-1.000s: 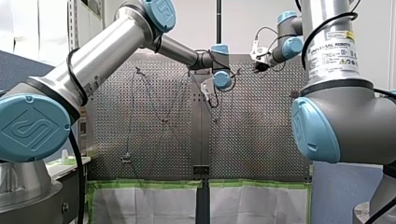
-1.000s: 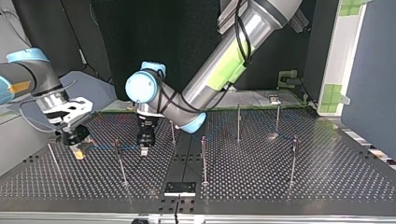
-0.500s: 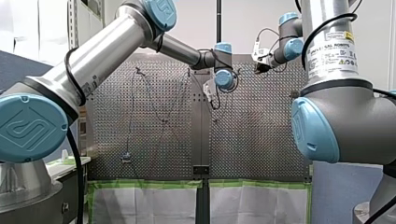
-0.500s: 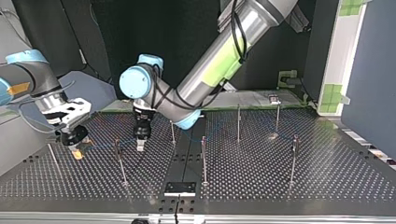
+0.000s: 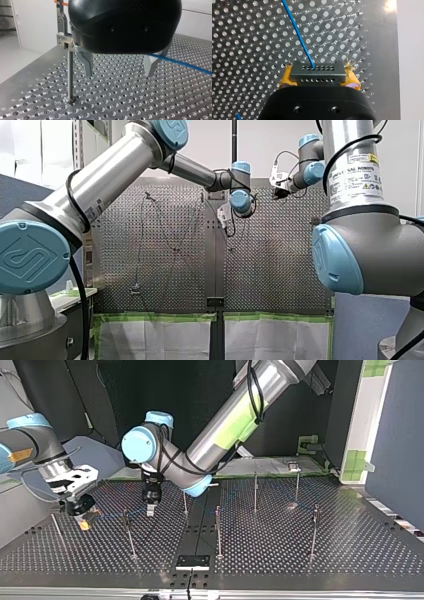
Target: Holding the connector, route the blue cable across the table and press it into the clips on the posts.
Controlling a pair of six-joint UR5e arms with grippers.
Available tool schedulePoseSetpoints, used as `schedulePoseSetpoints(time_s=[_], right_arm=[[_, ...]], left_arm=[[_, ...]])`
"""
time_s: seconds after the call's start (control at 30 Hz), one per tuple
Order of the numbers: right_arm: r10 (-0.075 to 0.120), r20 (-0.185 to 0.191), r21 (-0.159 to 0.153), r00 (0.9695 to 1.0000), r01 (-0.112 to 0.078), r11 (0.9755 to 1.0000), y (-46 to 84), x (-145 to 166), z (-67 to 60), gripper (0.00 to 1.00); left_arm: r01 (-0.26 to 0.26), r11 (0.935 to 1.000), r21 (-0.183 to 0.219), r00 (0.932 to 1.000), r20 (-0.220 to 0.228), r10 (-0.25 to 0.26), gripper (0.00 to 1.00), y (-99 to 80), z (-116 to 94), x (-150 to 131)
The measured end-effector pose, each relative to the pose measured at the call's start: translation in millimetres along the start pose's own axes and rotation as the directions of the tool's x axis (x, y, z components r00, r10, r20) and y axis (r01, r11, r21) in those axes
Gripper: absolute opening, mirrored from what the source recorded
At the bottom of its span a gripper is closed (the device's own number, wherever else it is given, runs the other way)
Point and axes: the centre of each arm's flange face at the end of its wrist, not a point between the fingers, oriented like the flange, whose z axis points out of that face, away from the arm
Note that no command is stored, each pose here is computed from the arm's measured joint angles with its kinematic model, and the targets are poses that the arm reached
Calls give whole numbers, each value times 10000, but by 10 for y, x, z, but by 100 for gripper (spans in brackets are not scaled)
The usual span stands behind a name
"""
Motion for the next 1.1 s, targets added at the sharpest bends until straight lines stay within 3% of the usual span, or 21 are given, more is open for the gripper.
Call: schedulePoseSetpoints(time_s=[0.27,0.37,0.8,1.1], right_arm=[[8,9,6,10000,-8,10000,1,-5,2,0],[19,17,10,10000,-19,10000,1,-6,2,0],[37,29,24,10000,-37,10000,0,-8,1,0],[22,41,56,10000,-22,10000,-19,-15,6,0]], left_arm=[[-168,9999,-31,9990,-426,167,100,-90,-298,-186],[-149,9999,42,9991,-392,150,100,-132,-422,-253],[233,9979,609,9986,460,-262,100,-277,-863,-604],[397,9980,498,9905,1298,-459,100,-278,-1184,-872]])
